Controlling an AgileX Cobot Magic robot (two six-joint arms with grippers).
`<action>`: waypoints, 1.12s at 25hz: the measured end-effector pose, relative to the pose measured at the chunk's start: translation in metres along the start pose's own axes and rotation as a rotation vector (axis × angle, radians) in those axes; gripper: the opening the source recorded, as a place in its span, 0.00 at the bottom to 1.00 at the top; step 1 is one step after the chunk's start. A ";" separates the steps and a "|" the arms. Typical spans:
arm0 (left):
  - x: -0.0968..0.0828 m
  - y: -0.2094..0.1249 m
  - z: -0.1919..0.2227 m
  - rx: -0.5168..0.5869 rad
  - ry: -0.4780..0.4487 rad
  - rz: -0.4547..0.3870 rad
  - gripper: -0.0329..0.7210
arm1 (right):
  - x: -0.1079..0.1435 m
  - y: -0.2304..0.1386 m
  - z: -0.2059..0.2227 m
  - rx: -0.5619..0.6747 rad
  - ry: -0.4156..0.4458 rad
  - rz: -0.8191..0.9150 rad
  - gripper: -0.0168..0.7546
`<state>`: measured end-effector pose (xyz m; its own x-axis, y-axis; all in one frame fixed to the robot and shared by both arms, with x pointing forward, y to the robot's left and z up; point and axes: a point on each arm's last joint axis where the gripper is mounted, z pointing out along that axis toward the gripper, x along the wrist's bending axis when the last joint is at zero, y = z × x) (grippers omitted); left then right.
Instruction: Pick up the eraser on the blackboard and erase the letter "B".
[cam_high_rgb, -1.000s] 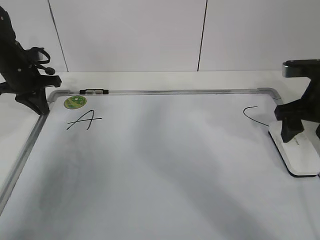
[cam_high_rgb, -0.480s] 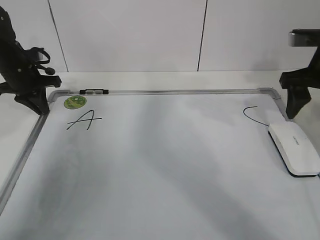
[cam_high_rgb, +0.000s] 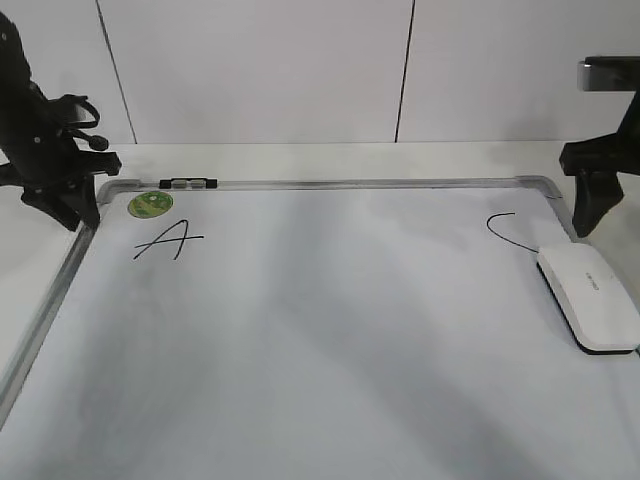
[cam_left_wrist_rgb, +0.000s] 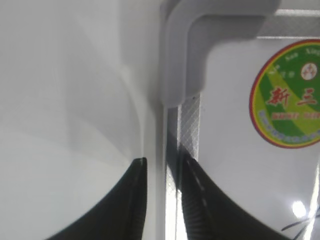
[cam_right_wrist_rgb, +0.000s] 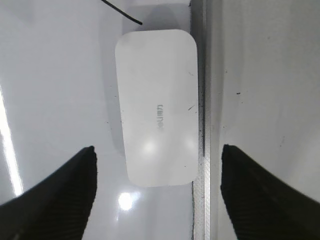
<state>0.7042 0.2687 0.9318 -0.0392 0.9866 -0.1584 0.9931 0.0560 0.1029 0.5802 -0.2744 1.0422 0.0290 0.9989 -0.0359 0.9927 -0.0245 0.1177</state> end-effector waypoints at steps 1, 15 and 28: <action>0.000 0.000 -0.001 0.000 0.001 0.001 0.31 | 0.000 0.000 0.000 0.000 0.000 0.000 0.79; -0.002 -0.016 -0.092 -0.086 0.079 0.055 0.36 | 0.003 -0.005 -0.013 -0.028 0.052 0.002 0.79; -0.008 -0.114 -0.190 -0.207 0.065 0.069 0.36 | -0.010 -0.096 -0.094 -0.253 0.081 -0.011 0.78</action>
<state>0.5706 0.2838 1.1076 0.0145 0.9966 -0.0806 0.9501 0.0114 0.3118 0.4739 -0.2782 1.1249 -0.0013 0.9992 0.0398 0.9320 -0.0133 0.3623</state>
